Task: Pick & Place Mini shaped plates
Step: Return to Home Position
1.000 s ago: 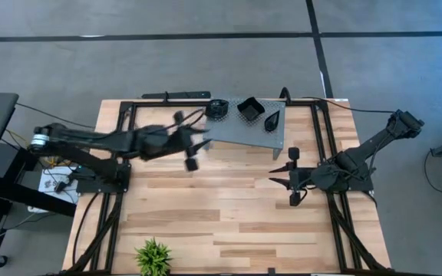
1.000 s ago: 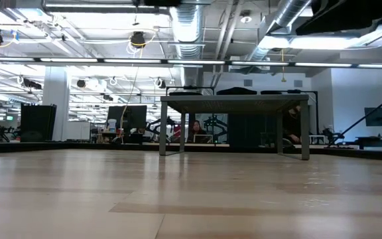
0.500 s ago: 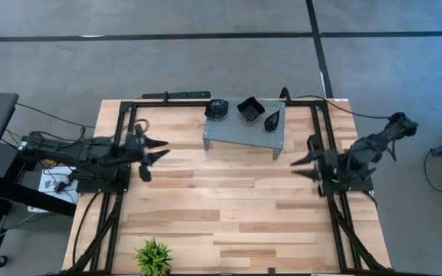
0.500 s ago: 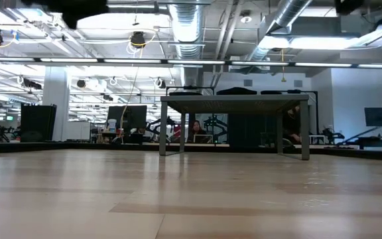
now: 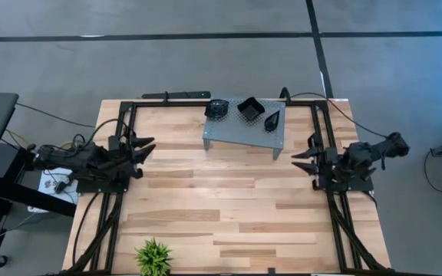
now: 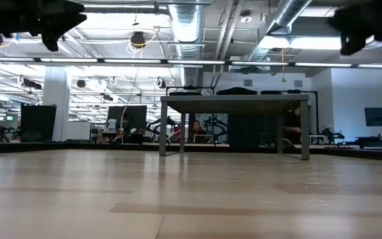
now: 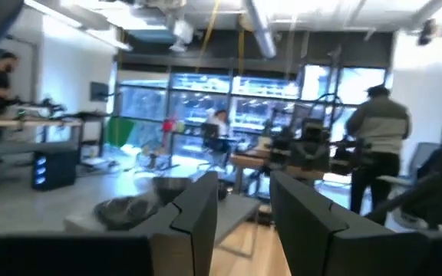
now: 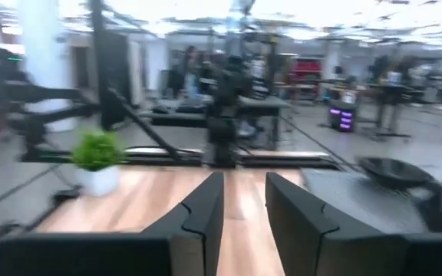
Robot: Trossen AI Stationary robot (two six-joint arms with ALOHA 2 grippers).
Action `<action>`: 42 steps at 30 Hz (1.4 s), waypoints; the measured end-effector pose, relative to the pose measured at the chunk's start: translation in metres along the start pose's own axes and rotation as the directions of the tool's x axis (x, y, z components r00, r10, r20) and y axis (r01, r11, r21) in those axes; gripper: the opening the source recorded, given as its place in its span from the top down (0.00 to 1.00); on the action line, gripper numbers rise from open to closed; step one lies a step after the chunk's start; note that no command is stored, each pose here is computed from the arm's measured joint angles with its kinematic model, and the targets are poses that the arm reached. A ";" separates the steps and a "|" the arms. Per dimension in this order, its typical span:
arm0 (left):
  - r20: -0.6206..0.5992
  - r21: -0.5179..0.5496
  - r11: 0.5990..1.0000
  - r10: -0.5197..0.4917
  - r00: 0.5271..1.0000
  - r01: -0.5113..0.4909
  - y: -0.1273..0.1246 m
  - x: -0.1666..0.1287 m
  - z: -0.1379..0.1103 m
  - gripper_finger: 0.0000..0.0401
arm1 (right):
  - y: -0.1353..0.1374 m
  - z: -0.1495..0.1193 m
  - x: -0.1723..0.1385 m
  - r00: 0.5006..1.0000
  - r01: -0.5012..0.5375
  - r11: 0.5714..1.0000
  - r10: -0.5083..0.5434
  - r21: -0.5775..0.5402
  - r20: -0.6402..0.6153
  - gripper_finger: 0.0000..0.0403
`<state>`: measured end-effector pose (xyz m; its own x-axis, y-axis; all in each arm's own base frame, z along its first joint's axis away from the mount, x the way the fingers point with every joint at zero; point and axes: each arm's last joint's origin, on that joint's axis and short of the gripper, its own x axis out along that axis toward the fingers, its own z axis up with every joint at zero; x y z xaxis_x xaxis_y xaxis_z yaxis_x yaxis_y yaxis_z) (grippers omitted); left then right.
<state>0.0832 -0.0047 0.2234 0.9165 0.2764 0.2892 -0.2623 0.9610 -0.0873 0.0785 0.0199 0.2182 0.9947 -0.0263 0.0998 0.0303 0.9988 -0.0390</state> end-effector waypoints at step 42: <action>-0.131 -0.042 0.996 0.075 0.988 -0.082 0.000 0.002 -0.043 0.70 | -0.008 -0.049 0.013 0.997 0.059 0.994 -0.055 0.094 -0.049 0.77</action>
<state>0.0985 -0.0046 0.1832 0.9258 0.3452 0.1542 -0.3232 0.9342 -0.1508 0.0962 0.0099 0.1711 0.9951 -0.0829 0.0532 0.0797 0.9950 0.0602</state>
